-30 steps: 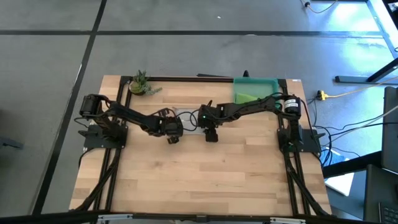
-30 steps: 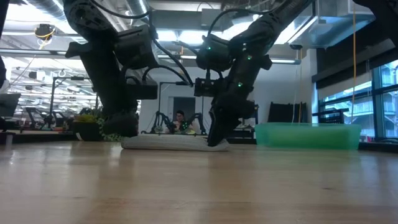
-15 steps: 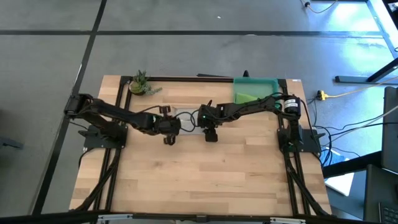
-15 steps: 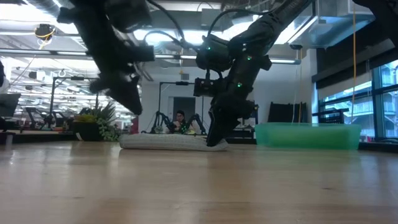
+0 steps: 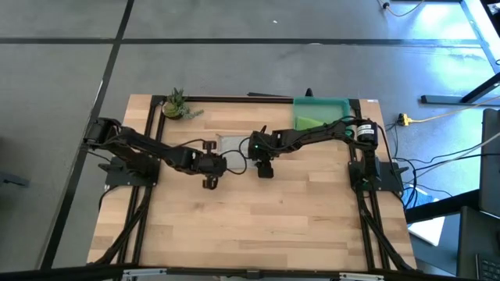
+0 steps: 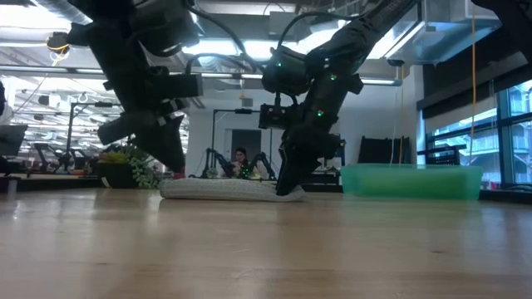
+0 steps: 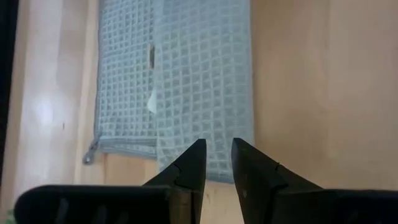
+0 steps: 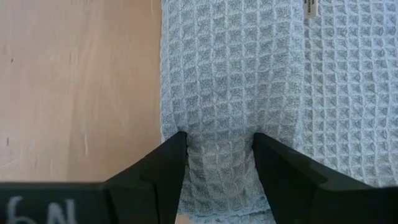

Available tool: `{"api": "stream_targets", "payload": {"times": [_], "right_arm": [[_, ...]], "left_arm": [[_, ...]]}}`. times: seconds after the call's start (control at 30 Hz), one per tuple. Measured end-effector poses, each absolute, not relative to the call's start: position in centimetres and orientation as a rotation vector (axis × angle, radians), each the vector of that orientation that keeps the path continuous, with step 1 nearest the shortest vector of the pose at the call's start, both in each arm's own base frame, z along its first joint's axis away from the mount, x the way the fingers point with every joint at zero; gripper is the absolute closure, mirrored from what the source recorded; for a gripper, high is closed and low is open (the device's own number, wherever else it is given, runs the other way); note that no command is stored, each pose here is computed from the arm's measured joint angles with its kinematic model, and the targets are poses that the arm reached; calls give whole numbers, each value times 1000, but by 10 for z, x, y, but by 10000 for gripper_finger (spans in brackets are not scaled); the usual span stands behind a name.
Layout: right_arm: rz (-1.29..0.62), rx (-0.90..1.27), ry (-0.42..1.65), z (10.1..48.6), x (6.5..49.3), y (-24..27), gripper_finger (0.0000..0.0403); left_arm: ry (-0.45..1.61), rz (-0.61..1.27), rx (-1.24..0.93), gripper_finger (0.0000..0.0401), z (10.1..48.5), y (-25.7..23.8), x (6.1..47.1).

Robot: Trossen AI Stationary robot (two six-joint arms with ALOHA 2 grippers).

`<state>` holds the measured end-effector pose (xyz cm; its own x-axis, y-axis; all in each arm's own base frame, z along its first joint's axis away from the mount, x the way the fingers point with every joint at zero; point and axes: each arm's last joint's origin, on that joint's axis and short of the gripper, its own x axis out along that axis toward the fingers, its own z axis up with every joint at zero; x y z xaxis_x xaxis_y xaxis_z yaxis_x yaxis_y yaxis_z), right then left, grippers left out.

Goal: Roll microfiber towels into tight, uniform cylinder then place into a basket
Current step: Roll the gray microfiber cloth

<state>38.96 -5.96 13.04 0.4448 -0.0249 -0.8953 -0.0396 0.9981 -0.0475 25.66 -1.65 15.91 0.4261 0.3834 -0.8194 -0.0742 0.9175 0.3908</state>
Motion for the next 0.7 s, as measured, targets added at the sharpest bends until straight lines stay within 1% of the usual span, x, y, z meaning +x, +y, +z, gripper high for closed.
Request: {"api": "stream_targets", "payload": {"times": [0.17,0.33,0.7], "right_arm": [[8,-61,1109,130,390,-60,212],[9,-64,1109,130,390,-60,212],[8,-60,1108,130,390,-59,212]], "left_arm": [[1087,286,309,329,160,-17,258],[1100,190,269,329,159,-20,258],[1065,181,257,330,160,-23,261]]}}
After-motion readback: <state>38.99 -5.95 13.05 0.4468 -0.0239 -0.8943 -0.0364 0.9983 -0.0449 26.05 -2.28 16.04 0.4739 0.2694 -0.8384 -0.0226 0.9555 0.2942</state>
